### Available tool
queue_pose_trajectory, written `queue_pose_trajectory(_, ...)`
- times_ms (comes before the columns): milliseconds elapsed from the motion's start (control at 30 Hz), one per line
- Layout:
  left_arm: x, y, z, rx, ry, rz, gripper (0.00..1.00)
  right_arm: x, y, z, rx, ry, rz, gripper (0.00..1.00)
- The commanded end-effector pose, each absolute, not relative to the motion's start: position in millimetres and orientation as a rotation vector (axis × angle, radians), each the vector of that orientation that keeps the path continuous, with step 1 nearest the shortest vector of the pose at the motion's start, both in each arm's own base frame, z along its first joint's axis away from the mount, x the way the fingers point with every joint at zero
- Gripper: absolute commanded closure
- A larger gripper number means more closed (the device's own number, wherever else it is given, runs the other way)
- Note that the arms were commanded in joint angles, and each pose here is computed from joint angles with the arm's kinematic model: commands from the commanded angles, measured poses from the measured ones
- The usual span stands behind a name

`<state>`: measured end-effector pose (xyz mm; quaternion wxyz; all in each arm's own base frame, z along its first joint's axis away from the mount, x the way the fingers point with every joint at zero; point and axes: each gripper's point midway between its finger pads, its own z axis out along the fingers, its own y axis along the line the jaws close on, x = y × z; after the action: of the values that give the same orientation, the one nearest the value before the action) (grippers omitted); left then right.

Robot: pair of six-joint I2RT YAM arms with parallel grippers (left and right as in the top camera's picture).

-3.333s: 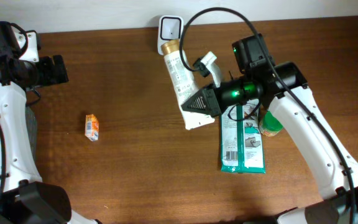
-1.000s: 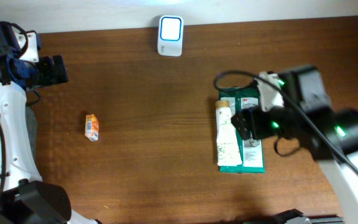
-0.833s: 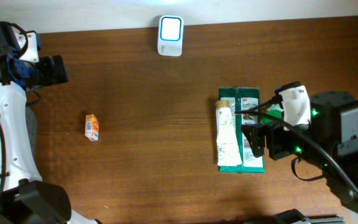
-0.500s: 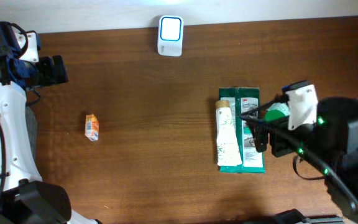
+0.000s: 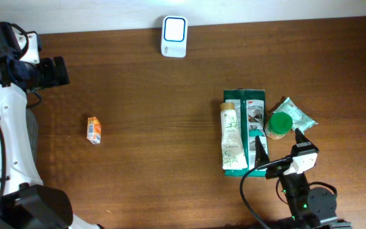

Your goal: Scan the item barcode

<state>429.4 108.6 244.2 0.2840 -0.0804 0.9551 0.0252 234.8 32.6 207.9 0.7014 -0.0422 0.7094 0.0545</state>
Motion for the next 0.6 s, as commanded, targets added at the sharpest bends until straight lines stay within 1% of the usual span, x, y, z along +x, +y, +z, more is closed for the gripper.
queue_pose_trajectory(0,430.7,110.0,244.4,-0.234,2.552,0.061,0.01,240.5,26.3,179.8,-0.077,1.616,0.09,0.01)
queue_pose_trajectory(67,430.7,110.0,244.4,-0.234,2.552,0.061,0.01,244.3,26.6,156.2,-0.078,1.65,0.088,0.02)
queue_pose_trajectory(567,430.7,110.0,244.4,-0.234,2.552,0.061,0.01,244.6,27.0,156.2,-0.08,1.646,0.09,0.02)
